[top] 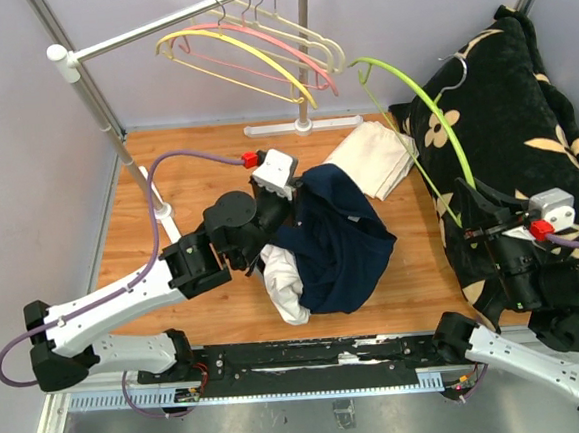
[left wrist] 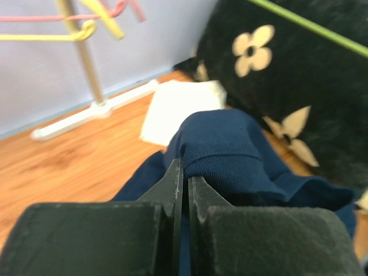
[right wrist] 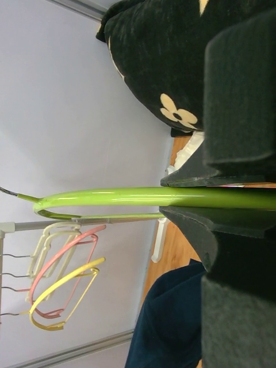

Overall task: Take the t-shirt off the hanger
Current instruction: Place the T-shirt in the bin.

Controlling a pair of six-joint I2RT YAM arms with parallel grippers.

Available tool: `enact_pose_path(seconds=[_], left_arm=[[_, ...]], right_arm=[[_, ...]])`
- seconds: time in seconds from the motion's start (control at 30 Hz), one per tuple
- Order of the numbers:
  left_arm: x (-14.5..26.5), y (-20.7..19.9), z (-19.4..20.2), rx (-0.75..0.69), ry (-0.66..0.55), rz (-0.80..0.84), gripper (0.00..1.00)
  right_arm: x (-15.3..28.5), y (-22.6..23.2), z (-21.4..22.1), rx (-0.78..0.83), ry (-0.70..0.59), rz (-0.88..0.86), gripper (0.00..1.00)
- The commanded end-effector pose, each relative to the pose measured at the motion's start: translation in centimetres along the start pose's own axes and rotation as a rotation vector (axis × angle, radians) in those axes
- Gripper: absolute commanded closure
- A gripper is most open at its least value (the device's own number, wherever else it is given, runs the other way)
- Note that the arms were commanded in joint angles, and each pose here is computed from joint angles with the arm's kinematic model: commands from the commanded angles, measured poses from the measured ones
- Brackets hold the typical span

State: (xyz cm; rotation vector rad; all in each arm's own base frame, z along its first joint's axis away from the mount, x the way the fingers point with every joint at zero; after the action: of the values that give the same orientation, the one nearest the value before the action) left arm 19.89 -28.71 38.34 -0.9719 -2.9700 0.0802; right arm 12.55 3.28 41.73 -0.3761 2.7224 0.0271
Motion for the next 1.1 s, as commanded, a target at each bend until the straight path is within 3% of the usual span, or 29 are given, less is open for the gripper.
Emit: enact_pose_path(seconds=[0.0, 0.37, 0.8, 1.0, 1.07], left_arm=[[2.8, 4.1, 0.9, -0.056, 0.038, -0.248, 1.00], [4.3, 6.9, 7.9, -0.210, 0.276, -0.480, 0.99], [3.5, 5.4, 16.6, -0.240, 0.477, -0.396, 0.99], [4.4, 5.7, 17.0, -0.216, 0.489, -0.399, 0.99], [4.5, 5.8, 15.7, -0.192, 0.457, -0.397, 0.88]], right_arm=[[-0.9, 0.4, -1.0, -0.042, -0.043, 0.010, 0.99], [-2.3, 2.1, -0.3, -0.034, -0.019, -0.016, 0.99], [-2.0, 1.4, -0.9, -0.029, -0.041, 0.009, 0.99], [-1.9, 1.3, -0.9, -0.028, -0.046, 0.011, 0.99], [-1.9, 1.2, -1.1, -0.028, -0.050, 0.013, 0.99]])
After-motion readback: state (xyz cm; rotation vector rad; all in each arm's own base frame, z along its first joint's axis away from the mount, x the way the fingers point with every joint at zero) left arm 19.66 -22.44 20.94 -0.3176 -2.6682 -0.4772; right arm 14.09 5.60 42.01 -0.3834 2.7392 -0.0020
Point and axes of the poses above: each gripper's point midway between its finger pads, its own x axis back along the fingers, its own y axis along the line the jaws close on, z = x × y, the point moved 5 cm from there along x, back along the fingers
